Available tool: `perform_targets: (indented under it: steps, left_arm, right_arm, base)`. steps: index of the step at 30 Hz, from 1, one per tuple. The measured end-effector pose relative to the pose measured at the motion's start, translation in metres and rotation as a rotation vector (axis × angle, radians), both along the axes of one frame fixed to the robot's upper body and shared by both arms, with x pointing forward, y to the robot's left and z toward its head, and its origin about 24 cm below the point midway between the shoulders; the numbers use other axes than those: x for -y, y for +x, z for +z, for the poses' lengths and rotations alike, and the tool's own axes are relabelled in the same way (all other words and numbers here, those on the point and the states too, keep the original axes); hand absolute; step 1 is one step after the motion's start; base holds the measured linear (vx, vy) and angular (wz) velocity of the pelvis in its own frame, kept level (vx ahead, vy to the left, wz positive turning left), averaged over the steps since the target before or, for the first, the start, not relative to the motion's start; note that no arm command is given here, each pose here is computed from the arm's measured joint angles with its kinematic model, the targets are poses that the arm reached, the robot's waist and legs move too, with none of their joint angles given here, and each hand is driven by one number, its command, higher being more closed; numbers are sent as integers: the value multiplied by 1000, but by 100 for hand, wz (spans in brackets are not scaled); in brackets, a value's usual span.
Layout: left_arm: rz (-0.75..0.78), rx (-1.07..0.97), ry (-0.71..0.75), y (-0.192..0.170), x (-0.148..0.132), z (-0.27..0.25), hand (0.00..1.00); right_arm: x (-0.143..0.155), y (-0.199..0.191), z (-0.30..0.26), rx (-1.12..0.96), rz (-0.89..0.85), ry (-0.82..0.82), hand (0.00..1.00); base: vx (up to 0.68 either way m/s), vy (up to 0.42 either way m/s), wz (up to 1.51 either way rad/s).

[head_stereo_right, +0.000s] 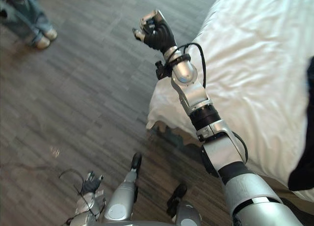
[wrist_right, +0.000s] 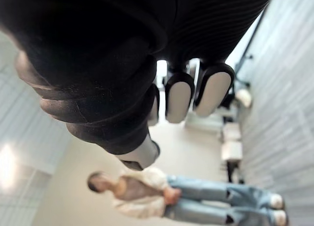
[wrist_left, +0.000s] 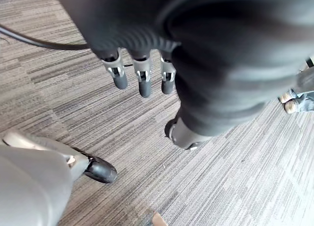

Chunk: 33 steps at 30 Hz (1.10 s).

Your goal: Tidy the bed and pick cloth on bed and put in laundry

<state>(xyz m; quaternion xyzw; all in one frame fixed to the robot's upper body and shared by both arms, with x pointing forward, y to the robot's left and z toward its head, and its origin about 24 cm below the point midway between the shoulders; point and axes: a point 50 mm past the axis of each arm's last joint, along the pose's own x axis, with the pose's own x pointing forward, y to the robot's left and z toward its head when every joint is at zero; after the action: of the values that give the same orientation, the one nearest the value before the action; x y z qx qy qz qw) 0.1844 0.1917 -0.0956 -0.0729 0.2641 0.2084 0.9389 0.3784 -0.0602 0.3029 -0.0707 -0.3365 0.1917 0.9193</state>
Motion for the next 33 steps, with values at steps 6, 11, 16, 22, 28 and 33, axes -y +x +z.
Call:
perform_targets:
  steps: [6,11,16,22,28,33]
  left_arm:
    - [-151,145,1,32,26,26,0]
    - [-280,272,8,63,53,51,0]
    - [-357,308,-6,67,69,58,0]
    - [-278,286,-3,61,52,52,0]
    - [-319,178,70,51,41,34,0]
    - [-367,-24,116,19,28,0,0]
  right_arm:
    - [22,17,10,-42,-128,10,100]
    - [107,43,-21,-250,-452,65,100]
    - [114,44,-47,-307,-433,49,100]
    - [85,22,-146,-467,-299,137,100]
    - [79,-106,-357,-1160,-232,2,100]
    - [12,-111,-304,-931,141,99,100]
  base:
    - [-56,0,22]
    - [-61,-9,-3]
    - [-16,16,-19]
    - [30,37,-15]
    - [98,-15,-8]
    - [4,-44,-32]
